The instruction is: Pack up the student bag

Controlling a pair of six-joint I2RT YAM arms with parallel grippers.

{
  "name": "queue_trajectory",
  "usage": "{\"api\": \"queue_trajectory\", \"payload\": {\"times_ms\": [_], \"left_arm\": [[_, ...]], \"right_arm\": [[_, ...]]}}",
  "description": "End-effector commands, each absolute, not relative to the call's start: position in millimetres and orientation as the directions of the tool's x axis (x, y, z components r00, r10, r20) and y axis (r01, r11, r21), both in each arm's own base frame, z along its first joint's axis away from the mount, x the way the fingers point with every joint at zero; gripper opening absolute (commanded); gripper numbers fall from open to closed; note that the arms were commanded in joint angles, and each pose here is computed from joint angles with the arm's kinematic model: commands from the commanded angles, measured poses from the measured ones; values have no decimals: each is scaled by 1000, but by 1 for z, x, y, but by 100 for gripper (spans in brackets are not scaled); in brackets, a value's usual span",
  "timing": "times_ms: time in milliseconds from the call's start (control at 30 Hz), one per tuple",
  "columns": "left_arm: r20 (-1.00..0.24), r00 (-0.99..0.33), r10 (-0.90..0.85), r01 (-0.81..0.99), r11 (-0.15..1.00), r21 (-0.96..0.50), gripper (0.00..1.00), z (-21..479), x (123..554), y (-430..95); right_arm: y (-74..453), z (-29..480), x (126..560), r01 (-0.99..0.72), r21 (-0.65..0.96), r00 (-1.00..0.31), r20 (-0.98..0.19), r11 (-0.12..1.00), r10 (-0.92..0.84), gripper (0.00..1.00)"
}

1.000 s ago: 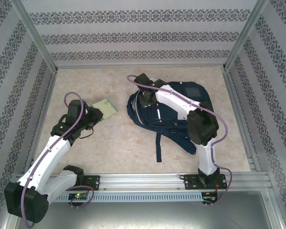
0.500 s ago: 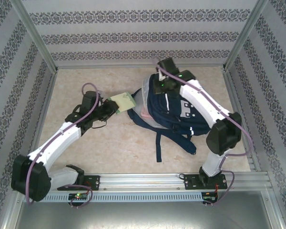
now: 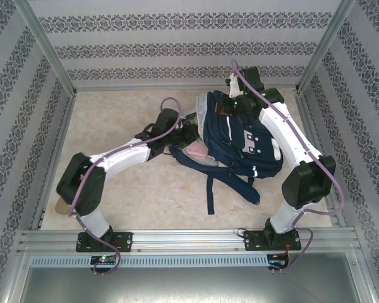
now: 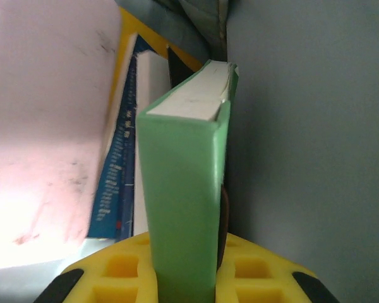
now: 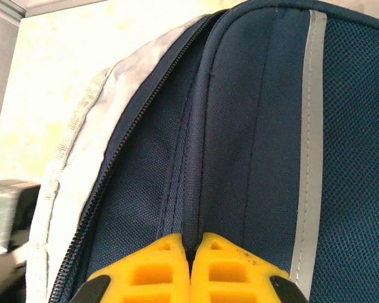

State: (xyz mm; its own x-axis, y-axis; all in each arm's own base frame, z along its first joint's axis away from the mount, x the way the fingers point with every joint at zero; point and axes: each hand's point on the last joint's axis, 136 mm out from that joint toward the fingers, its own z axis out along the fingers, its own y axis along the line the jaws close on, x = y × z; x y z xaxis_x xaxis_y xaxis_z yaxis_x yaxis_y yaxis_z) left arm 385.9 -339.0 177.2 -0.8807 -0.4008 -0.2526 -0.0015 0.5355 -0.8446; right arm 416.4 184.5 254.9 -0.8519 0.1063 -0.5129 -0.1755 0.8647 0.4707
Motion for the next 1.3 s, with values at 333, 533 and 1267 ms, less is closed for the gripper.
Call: {"api": "queue_trajectory", "payload": {"times_ms": [333, 533, 1267], "left_arm": [[-161, -968, -194, 30, 548, -836, 15, 121, 380, -447], [-196, -964, -178, 26, 672, -740, 52, 111, 376, -428], [-432, -775, -460, -379, 887, -265, 92, 155, 334, -132]], "right_arm": [[194, 313, 416, -280, 567, -771, -614, 774, 171, 0], [189, 311, 412, -270, 559, -769, -615, 784, 174, 0], [225, 247, 398, -304, 526, -817, -572, 795, 66, 4]]}}
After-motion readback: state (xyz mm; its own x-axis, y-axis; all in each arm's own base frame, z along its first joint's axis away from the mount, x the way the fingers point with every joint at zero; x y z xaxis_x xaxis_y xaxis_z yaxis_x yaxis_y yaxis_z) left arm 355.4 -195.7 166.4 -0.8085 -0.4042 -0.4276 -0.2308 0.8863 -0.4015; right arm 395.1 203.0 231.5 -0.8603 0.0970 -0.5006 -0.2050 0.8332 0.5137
